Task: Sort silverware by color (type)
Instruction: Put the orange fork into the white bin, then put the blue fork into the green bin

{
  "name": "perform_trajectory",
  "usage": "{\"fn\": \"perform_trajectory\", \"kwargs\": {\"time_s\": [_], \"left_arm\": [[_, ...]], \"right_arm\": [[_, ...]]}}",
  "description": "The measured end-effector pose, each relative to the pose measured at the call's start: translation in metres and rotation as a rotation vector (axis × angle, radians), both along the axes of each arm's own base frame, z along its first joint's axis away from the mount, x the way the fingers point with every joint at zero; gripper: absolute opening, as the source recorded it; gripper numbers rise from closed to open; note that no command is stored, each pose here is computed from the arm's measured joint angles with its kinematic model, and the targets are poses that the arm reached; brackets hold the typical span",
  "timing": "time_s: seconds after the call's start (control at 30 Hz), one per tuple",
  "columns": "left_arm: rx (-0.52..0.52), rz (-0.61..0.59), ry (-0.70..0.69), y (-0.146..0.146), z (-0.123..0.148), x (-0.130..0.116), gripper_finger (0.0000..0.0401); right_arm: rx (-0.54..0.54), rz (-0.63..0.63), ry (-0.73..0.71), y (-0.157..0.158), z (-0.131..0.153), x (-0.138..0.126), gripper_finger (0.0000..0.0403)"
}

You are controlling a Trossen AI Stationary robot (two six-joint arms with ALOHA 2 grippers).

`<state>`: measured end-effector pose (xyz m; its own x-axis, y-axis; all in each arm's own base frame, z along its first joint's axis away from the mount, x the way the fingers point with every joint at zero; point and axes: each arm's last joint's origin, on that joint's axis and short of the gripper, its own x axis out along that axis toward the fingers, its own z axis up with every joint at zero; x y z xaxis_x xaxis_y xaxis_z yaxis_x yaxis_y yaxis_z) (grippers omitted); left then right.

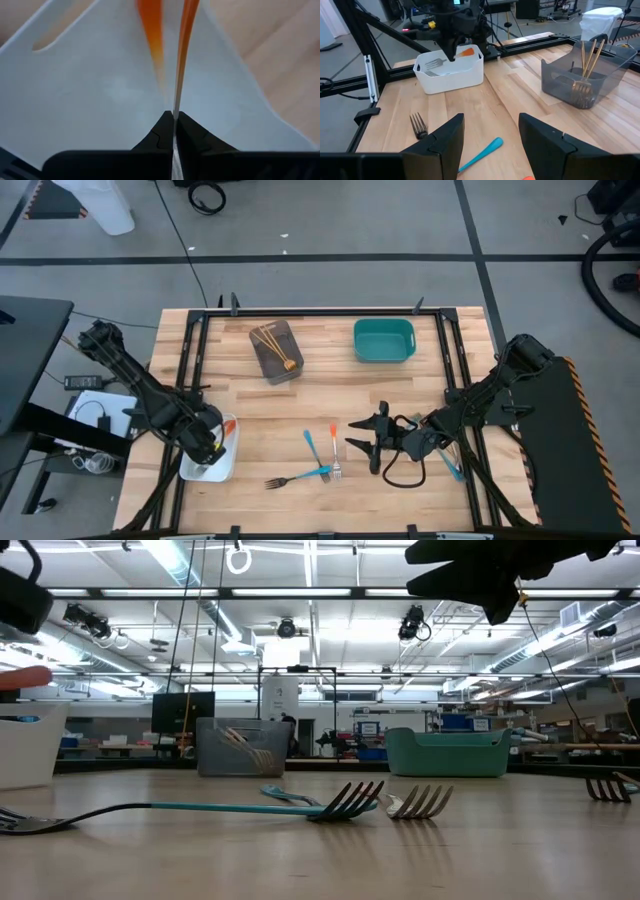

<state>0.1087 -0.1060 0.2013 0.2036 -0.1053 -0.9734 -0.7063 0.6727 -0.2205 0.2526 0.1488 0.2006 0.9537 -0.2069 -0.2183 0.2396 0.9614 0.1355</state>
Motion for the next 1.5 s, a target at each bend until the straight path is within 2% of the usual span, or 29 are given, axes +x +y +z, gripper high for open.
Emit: {"fn": "perform_trajectory", "kwargs": {"time_s": [0.47,0.83,1.07,1.2,1.33,1.5], "left_arm": [[-0.002,0.036,0.030,0.006,-0.017,0.000,0.0017],[-0.002,0.027,0.024,0.006,-0.015,0.000,0.0096],[-0.046,-0.043,-0.067,-0.003,0.013,0.010,0.0088],[-0.035,-0.059,-0.152,-0.006,0.025,0.015,0.0079],[-0.021,-0.082,-0.248,-0.009,0.028,0.021,0.0075],[-0.008,-0.092,-0.287,-0.011,0.025,0.032,0.0075]], "right_arm": [[-0.002,-0.002,0.001,-0.001,0.000,0.000,0.0198],[-0.004,-0.004,0.001,-0.001,0.000,0.000,0.0198],[-0.004,-0.005,0.001,-0.001,0.000,0.001,0.0199],[-0.004,-0.007,0.001,-0.002,0.000,0.001,0.0199],[-0.002,-0.009,0.000,-0.002,0.000,0.001,0.0199],[-0.001,-0.012,0.000,-0.003,0.000,0.001,0.0199]]}}
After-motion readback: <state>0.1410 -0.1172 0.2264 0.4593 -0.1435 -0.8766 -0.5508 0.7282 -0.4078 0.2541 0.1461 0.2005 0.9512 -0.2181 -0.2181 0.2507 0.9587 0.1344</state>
